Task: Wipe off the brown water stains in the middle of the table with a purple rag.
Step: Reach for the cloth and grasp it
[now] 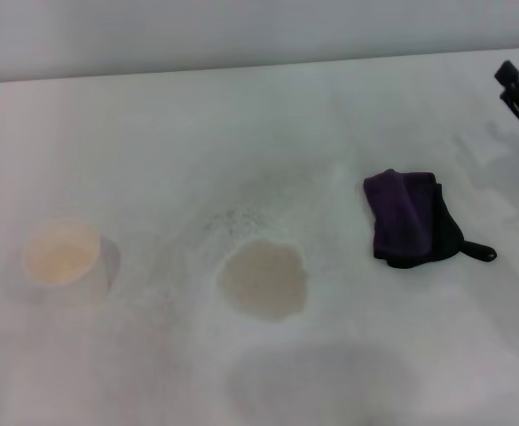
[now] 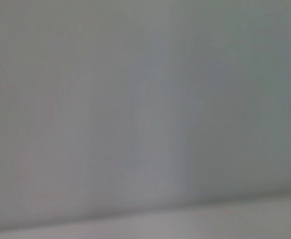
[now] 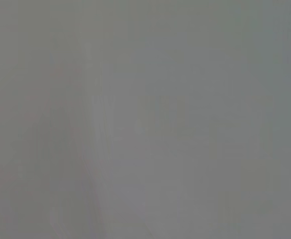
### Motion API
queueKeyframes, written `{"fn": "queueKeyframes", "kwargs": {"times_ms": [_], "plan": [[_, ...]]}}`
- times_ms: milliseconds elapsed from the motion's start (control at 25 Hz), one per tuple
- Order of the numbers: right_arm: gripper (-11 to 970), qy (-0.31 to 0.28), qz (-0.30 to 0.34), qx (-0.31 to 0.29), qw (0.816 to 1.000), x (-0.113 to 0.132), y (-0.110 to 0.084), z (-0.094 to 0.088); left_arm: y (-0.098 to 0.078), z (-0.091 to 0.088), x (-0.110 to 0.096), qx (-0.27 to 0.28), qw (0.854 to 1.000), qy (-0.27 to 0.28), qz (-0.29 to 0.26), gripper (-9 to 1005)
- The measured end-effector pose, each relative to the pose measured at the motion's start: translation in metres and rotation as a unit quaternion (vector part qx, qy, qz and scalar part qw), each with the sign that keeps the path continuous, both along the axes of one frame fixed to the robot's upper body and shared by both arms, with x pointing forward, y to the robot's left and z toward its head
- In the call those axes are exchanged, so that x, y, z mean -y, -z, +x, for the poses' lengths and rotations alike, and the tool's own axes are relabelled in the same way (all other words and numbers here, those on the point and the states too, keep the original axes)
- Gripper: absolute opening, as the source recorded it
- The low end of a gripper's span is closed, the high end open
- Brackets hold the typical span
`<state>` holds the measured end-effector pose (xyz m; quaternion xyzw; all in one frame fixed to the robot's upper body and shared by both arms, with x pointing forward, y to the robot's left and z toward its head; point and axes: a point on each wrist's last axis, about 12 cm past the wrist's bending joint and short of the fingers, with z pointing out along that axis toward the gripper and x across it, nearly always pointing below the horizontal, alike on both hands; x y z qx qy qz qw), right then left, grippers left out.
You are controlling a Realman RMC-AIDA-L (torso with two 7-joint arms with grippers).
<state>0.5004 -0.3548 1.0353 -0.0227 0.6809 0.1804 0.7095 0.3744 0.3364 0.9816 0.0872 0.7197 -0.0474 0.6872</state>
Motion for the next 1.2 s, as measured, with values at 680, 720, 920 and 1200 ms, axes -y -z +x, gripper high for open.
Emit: {"fn": "queueKeyframes", "kwargs": {"times_ms": [680, 720, 920, 1200], "plan": [[646, -0.157, 0.101, -0.28, 0.942, -0.001, -0.09, 0.102, -0.037, 0.045, -0.037, 0.123, 0.985, -0.122, -0.025, 894], [646, -0.167, 0.08, -0.308, 0.933, -0.005, -0.101, 0.107, -0.039, 0.047, -0.037, 0.128, 0.984, -0.12, -0.024, 894], [646, -0.167, -0.032, -0.409, 0.897, -0.026, -0.139, 0.119, -0.045, 0.057, -0.039, 0.14, 0.983, -0.113, -0.022, 894], [647, -0.076, -0.189, -0.5, 0.842, -0.069, -0.16, 0.124, -0.048, 0.061, -0.039, 0.146, 0.983, -0.11, -0.02, 895]]}}
